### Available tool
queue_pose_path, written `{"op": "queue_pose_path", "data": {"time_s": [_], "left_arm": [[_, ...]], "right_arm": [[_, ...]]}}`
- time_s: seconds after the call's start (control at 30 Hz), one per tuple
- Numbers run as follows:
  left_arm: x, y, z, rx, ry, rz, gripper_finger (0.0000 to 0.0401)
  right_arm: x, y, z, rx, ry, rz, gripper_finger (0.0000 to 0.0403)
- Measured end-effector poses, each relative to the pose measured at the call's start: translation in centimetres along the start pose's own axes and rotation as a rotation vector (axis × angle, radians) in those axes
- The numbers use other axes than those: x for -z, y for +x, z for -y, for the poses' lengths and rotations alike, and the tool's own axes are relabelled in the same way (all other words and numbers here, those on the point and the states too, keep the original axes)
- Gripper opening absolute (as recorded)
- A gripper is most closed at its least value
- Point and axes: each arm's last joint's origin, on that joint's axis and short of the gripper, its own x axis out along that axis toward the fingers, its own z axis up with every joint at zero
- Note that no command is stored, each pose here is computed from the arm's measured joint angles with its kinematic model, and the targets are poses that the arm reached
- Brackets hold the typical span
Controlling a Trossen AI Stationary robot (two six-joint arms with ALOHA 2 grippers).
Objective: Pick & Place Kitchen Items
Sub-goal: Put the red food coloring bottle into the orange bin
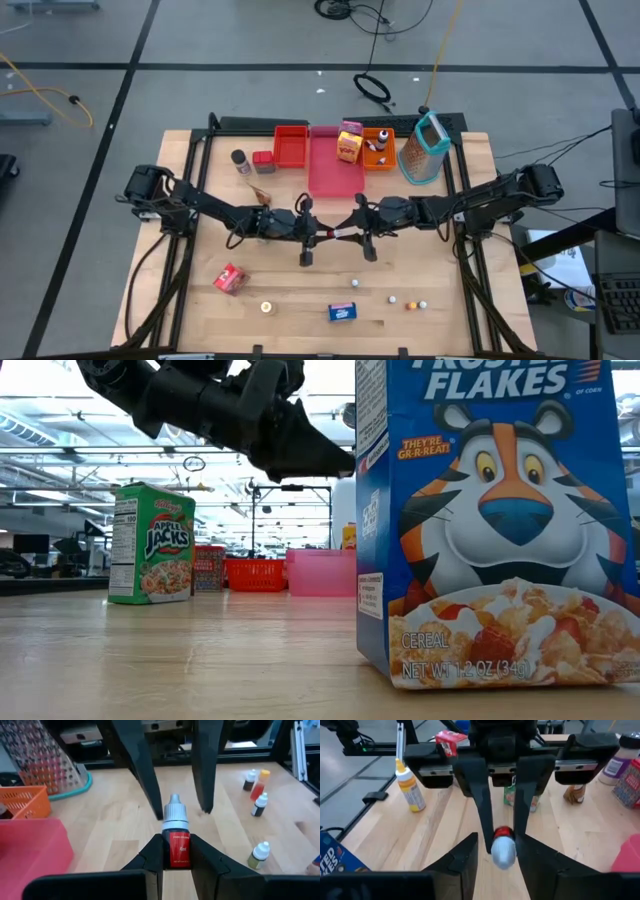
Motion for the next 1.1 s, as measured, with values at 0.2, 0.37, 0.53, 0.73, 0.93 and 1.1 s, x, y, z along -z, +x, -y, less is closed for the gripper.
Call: {"op": "queue_pose_path", "data": {"time_s": [0.2,0.37,0.53,0.73,0.93,1.1], "left_arm": [[0.01,0.00,0.00,0.001,-0.001,-0.001,0.0063],[0.01,0.00,0.01,0.002,-0.001,0.000,0.0063],[0.01,0.00,0.01,0.002,-0.001,0.000,0.0063],[0.00,0.00,0.00,0.002,-0.001,0.001,0.0063],[-0.02,-0.02,0.02,0.002,-0.001,0.001,0.0063],[-0.01,-0.02,0.02,0.002,-0.001,0.000,0.0063]], "right_arm": [[0.19,-0.01,0.01,0.001,0.003,-0.021,0.0125],[0.35,0.00,0.02,0.002,0.003,-0.035,0.0122],[0.37,0.00,0.05,0.006,0.003,-0.037,0.0119],[0.38,0.00,0.05,0.007,0.004,-0.037,0.0114],[0.40,0.00,0.08,0.010,0.003,-0.038,0.0075],[0.43,-0.01,0.08,0.010,-0.001,-0.039,0.0040]]}}
